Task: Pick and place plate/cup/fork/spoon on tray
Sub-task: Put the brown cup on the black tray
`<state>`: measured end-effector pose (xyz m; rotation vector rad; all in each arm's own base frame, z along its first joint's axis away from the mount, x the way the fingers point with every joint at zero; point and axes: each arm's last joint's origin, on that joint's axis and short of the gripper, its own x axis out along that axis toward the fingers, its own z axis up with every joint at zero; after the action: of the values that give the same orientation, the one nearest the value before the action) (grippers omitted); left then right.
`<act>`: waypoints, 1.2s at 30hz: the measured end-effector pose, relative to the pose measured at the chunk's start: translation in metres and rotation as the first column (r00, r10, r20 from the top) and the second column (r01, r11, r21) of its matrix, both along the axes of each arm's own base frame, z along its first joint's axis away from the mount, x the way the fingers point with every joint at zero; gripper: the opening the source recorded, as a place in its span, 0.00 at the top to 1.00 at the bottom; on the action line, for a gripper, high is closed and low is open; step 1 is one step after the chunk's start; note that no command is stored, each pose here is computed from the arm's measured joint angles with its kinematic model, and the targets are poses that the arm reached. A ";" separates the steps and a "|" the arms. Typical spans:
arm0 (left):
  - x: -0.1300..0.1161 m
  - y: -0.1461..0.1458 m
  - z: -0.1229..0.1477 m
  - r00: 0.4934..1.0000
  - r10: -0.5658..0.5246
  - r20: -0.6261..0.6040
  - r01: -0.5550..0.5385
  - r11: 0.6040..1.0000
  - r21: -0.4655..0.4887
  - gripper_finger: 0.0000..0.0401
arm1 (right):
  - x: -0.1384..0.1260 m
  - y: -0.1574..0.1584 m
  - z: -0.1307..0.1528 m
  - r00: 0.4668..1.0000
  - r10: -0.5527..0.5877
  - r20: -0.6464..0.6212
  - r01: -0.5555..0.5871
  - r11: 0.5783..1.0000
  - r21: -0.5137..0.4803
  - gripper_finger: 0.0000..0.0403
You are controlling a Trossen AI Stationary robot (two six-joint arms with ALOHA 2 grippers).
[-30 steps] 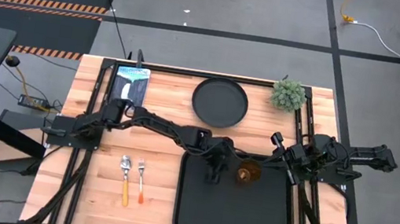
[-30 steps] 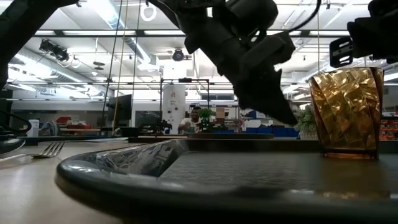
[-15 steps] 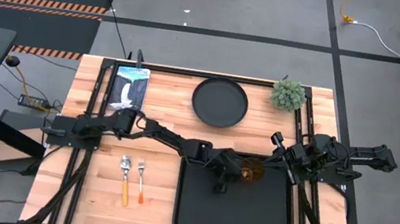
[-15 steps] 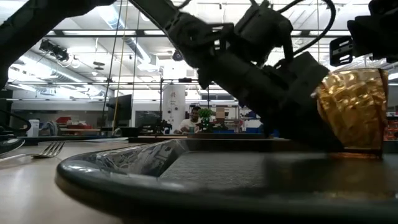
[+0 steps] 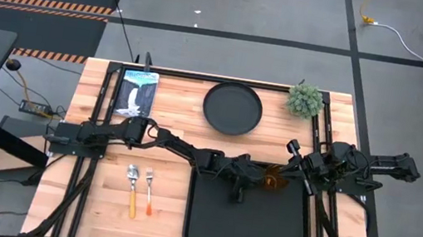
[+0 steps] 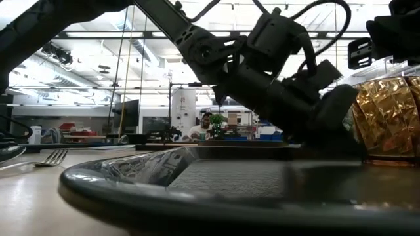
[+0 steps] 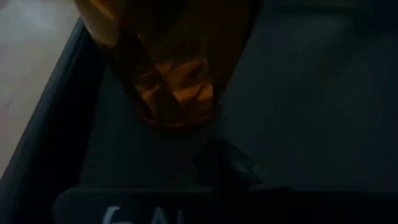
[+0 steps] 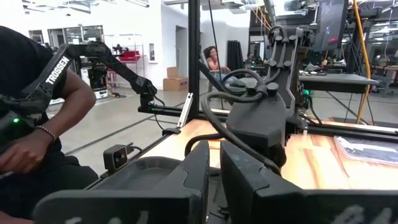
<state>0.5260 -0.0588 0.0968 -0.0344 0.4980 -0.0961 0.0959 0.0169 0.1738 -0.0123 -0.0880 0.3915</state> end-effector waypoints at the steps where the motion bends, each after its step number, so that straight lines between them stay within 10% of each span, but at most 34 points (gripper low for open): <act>1: 0.000 0.000 0.000 1.000 0.000 0.006 0.000 1.000 0.000 0.97 | 0.000 0.000 0.000 1.000 0.000 0.000 0.000 1.000 0.000 0.89; 23: 0.038 -0.002 -0.016 0.963 0.088 0.254 -0.081 0.996 -0.039 0.97 | 0.000 0.000 0.000 1.000 0.000 0.003 0.000 1.000 0.000 0.89; 36: 0.055 0.002 -0.007 0.998 0.025 0.049 -0.033 0.985 0.167 0.97 | 0.000 0.000 0.003 1.000 0.000 0.031 0.000 1.000 0.002 0.89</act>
<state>0.5810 -0.0563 0.0896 0.1255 0.4570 -0.0262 0.0958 0.0169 0.1769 -0.0162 -0.1191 0.3915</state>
